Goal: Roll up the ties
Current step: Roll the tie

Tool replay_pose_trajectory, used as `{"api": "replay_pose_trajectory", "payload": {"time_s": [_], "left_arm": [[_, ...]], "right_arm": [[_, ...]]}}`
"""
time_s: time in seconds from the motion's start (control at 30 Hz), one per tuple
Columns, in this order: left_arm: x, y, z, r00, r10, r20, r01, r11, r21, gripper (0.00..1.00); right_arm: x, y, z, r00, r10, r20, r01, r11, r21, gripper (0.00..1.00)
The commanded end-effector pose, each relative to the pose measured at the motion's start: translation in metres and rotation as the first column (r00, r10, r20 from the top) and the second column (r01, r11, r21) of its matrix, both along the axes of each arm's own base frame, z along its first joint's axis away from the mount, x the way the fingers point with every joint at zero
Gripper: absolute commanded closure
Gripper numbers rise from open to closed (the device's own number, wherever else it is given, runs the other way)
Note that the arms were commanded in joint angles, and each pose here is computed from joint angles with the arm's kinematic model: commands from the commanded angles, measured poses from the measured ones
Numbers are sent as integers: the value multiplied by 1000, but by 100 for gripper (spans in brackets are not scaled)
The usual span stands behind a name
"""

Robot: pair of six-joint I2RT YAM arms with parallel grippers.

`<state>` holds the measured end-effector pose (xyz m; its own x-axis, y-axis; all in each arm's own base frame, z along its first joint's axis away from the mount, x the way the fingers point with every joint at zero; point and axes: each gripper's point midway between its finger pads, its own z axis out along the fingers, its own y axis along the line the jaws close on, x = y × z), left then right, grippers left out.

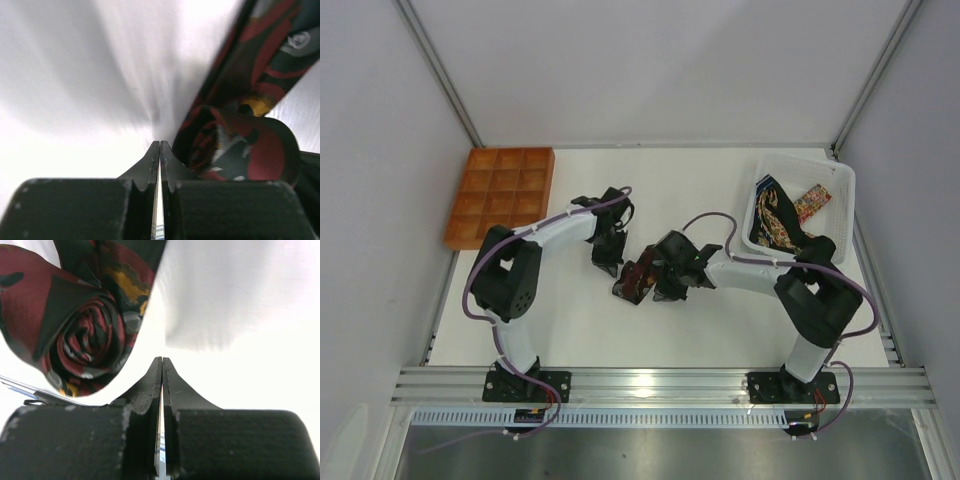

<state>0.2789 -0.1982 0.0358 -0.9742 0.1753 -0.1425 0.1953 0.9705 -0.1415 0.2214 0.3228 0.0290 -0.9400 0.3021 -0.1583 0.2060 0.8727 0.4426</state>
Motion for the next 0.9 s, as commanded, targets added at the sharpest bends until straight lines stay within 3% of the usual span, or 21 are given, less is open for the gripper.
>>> {"api": "replay_pose_trajectory", "payload": {"time_s": [0.0, 0.3, 0.57, 0.7, 0.87], "left_arm": [[16, 12, 23, 997, 17, 69, -18, 1000, 18, 94], [37, -10, 18, 995, 80, 64, -75, 994, -82, 92], [30, -68, 11, 1000, -27, -6, 25, 978, -209, 95], [26, -61, 12, 999, -40, 0, 39, 982, -184, 96], [52, -26, 32, 995, 23, 98, -15, 997, -74, 95]], "right_arm": [[7, -11, 20, 995, 30, 98, -30, 1000, -4, 100], [11, 14, 13, 996, 53, 77, -55, 998, 29, 100], [19, 47, 10, 996, 78, 45, -82, 992, 95, 100], [25, 24, 24, 996, 58, 70, -63, 996, 65, 100], [37, -47, 26, 992, 21, 122, -16, 999, -39, 100]]}}
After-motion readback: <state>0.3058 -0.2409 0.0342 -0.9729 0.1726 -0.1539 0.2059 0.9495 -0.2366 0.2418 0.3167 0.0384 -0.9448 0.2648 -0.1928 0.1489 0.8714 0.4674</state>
